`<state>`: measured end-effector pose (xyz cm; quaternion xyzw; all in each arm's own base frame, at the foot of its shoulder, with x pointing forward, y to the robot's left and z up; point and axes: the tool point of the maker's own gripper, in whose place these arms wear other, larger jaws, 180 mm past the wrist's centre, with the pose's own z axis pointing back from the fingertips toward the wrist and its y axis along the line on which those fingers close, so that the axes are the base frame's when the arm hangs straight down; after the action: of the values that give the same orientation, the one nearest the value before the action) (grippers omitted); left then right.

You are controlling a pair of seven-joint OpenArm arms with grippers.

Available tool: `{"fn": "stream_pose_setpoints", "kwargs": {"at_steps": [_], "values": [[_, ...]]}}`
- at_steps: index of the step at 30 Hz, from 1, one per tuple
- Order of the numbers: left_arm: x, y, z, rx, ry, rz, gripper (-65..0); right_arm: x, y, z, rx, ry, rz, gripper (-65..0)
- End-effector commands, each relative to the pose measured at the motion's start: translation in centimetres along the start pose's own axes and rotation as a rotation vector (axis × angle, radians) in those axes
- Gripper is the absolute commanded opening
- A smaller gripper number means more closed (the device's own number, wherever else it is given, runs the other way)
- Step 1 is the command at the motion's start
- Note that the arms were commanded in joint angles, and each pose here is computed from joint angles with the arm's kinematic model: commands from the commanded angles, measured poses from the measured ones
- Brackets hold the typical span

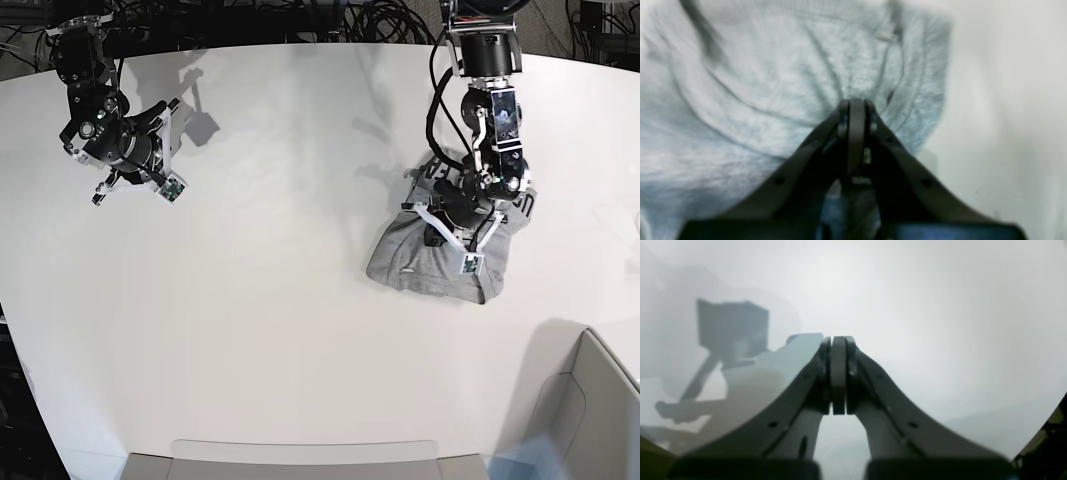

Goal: Fold the T-shirt properly
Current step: 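Drag the folded bundle across the table with the left gripper and release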

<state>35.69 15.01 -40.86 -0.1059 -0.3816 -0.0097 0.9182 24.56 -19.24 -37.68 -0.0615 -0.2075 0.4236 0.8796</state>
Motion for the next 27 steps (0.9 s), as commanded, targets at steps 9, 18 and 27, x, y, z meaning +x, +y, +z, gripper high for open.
{"fn": "stream_pose_setpoints", "kwargs": {"at_steps": [9,18,27], "values": [[-2.9,13.2,1.6,0.226,0.041,0.123,-65.0,0.5,-0.9,0.6,-0.026,-0.019,0.013,-65.0],[3.7,13.1,4.5,0.252,-0.122,0.012,-65.0,3.8,-1.7,2.2,-0.077,-0.118,0.029,-65.0],[12.2,9.6,11.1,0.276,-0.401,-0.157,-65.0,11.1,-3.4,4.2,-0.123,-0.415,0.007,-65.0]]}}
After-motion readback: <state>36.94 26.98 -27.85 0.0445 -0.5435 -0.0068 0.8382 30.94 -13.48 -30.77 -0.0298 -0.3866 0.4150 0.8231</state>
